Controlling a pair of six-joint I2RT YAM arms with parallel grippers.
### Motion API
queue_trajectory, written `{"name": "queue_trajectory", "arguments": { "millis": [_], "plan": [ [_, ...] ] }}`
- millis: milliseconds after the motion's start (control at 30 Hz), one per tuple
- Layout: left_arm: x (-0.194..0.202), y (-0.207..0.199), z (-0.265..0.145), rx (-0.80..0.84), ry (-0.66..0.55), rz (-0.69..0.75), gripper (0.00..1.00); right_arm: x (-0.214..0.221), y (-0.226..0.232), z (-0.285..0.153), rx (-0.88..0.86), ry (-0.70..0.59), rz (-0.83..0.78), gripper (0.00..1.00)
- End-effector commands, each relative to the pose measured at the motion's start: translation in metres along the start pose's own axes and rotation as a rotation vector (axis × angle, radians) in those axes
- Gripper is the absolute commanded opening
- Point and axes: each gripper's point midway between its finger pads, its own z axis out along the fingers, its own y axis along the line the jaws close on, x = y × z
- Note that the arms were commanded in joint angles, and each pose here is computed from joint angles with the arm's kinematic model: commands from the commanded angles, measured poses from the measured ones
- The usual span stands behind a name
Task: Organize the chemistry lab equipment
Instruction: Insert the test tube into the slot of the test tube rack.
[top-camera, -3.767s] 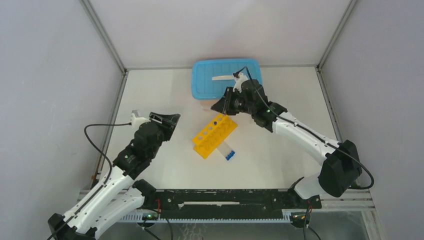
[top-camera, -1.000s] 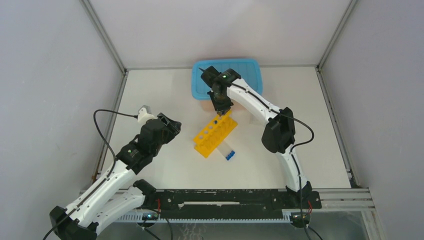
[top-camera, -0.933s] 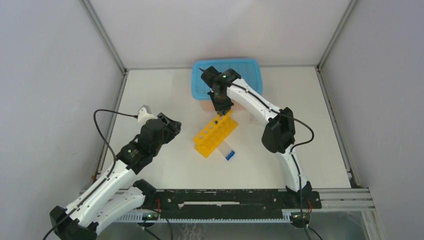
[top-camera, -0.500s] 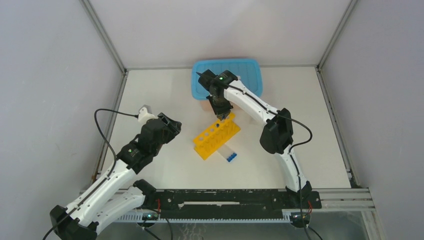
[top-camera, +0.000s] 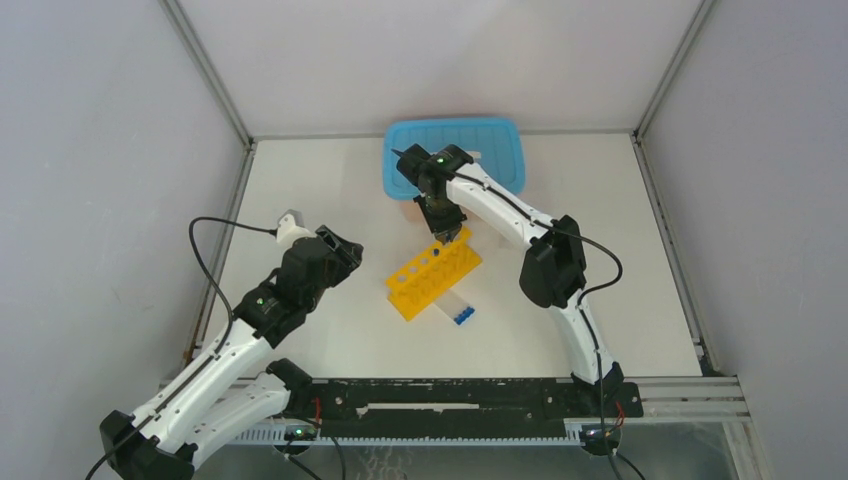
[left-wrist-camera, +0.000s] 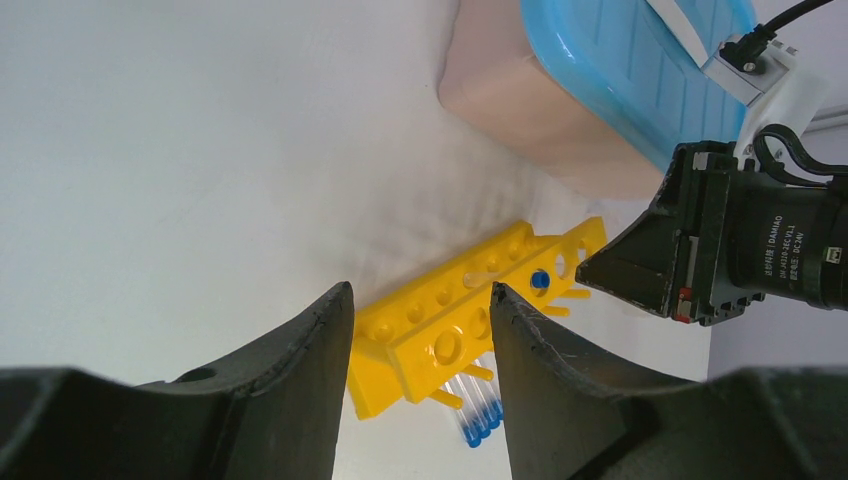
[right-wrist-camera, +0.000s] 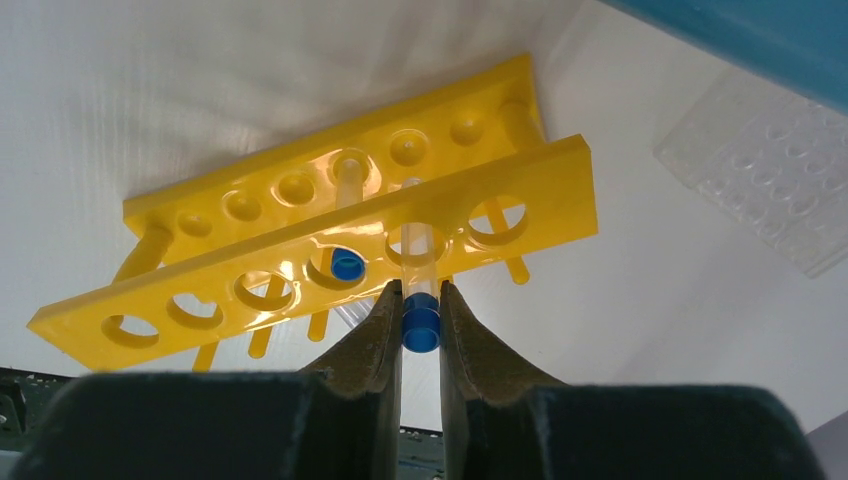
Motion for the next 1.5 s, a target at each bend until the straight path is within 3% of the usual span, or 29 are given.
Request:
{"name": "queue_trajectory", "arguments": {
  "millis": [0,1467],
  "plan": [
    [-0.004,-0.004,0.000,0.021,-0.014,0.012,0.57,-0.006,0.002,-0.002,-0.005,-0.034,-0.011,0.10],
    [-0.007,-0.005,0.006,0.015,-0.007,0.024,0.57,-0.003,0.009,0.030,-0.026,0.029,-0.017,0.19]
  ]
}}
